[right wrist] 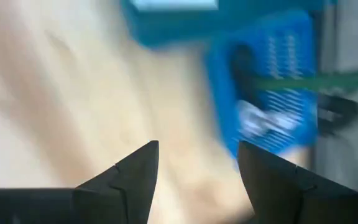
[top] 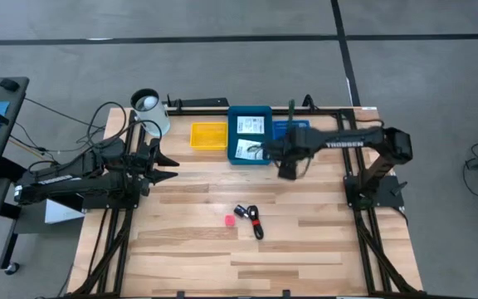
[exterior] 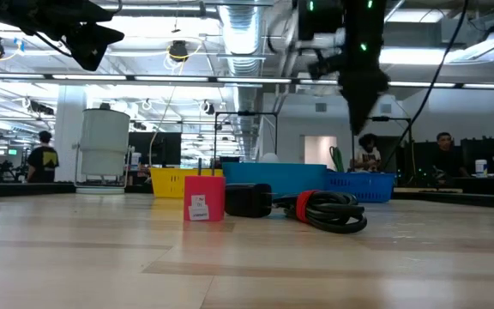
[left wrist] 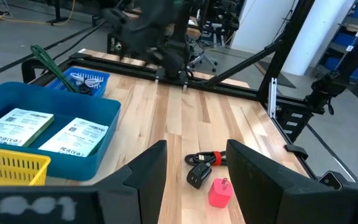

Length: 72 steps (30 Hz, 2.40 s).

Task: Pick and place items into bin
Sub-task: Put the black charger cable into the small blue bin

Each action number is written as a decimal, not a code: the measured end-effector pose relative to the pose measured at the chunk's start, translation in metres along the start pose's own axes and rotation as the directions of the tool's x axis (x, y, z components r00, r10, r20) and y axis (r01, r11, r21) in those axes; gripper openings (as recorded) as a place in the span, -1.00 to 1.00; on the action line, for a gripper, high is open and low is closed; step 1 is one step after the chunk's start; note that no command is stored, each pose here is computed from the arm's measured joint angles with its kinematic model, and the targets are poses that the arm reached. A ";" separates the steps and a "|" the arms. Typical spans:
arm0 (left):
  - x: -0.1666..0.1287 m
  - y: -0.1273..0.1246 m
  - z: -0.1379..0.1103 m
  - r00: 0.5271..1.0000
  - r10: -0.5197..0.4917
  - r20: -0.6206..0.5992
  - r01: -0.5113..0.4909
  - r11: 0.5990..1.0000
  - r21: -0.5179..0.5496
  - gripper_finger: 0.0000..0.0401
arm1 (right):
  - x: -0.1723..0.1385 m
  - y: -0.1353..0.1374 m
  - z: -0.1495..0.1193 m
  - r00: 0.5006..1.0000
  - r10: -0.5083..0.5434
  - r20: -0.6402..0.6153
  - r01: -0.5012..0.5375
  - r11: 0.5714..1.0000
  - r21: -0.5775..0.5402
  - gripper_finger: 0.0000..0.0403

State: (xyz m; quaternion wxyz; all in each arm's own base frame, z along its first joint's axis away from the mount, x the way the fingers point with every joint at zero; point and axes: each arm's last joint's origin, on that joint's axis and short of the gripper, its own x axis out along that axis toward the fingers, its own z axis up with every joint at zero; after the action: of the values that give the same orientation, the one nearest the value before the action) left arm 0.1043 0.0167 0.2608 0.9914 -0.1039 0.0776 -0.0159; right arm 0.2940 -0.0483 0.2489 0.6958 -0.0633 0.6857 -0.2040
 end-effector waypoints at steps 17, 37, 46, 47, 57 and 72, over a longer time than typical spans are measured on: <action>0.000 -0.002 0.006 0.997 -0.049 0.055 0.047 0.999 0.022 -0.23 | 0.014 0.147 0.027 0.933 0.327 0.151 -0.339 0.656 0.674 0.14; -0.001 -0.004 0.012 0.991 -0.076 0.110 0.067 0.995 0.078 -0.23 | 0.038 0.222 0.031 0.872 0.449 0.197 -0.440 0.540 0.718 0.15; -0.001 -0.004 0.014 0.987 -0.083 0.138 0.071 0.994 0.089 -0.23 | 0.037 0.216 0.024 0.897 0.415 0.152 -0.389 0.578 0.718 -0.13; -0.001 -0.004 0.014 0.987 -0.083 0.138 0.071 0.994 0.089 -0.23 | 0.037 0.215 0.023 0.901 0.410 0.142 -0.379 0.582 0.719 -0.22; -0.001 -0.004 0.014 0.987 -0.082 0.135 0.071 0.994 0.088 -0.23 | 0.030 0.183 0.005 0.971 0.238 -0.010 -0.160 0.681 0.715 -0.84; 0.000 -0.004 0.011 0.992 -0.077 0.102 0.070 0.995 0.073 -0.23 | -0.023 0.036 -0.023 0.985 -0.164 -0.045 0.143 0.654 0.743 -0.86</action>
State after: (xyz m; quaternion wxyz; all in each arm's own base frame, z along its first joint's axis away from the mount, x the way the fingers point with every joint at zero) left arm 0.1055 0.0154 0.2722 0.9959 -0.0729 0.0213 -0.0497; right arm 0.2789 -0.0028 0.2559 0.6504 0.1652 0.5258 -0.5227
